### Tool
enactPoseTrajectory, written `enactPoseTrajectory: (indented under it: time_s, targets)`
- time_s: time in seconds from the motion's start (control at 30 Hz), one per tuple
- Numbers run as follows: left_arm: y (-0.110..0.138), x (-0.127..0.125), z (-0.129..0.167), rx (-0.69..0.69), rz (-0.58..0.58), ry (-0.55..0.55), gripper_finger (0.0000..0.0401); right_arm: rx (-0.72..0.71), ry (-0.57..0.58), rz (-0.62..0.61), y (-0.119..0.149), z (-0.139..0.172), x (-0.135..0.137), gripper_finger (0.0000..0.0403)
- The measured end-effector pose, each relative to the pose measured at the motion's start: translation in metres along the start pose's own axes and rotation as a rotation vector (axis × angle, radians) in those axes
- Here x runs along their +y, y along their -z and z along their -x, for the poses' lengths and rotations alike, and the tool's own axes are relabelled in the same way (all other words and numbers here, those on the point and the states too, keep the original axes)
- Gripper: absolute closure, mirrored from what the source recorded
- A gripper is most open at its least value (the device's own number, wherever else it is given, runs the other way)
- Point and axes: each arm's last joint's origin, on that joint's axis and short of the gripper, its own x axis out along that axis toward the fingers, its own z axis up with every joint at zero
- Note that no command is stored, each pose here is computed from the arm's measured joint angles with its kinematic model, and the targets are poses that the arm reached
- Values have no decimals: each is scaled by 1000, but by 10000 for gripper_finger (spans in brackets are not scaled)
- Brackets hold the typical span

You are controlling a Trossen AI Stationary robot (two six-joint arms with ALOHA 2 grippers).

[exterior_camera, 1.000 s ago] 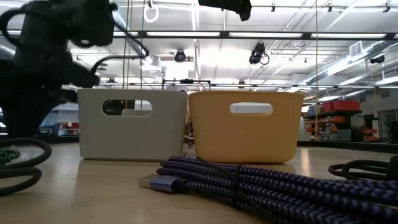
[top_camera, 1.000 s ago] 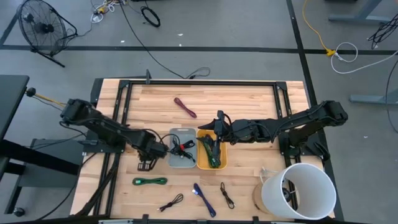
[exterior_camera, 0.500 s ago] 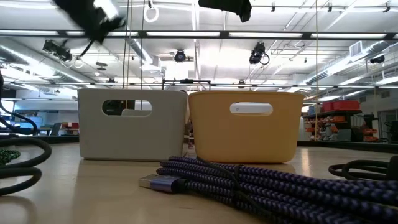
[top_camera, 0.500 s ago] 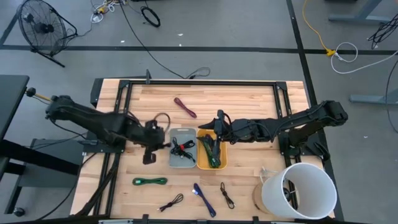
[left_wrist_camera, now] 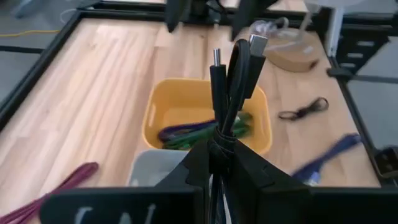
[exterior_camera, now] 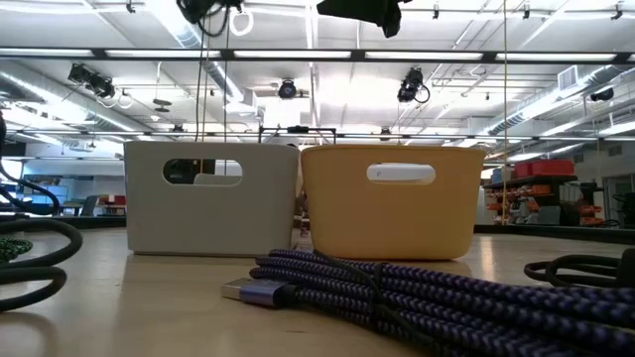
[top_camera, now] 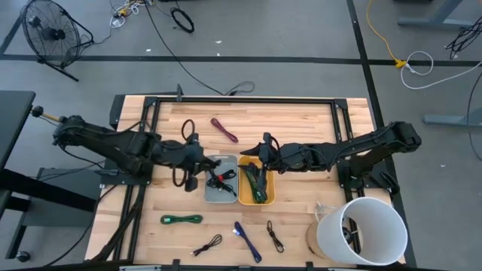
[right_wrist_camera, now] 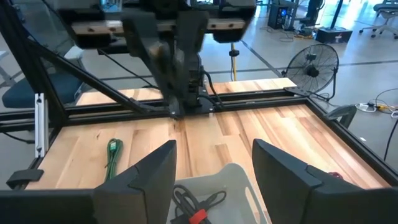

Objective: Pick & Place USB Port
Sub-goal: Put the black charger cable into the gray bin

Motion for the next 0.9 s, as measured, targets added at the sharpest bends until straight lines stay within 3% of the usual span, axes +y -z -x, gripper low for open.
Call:
enactPoseTrajectory:
  time_s: [0.17,0.43,0.9]
  targets:
    - [0,6,-12,-14,13,-24,364,0,0,-1,0,0,0,192]
    - [27,18,-43,-8,82,27,364,-1,0,-3,0,0,0,192]
    - [78,40,-68,-22,250,-9,364,-2,0,0,0,0,0,192]
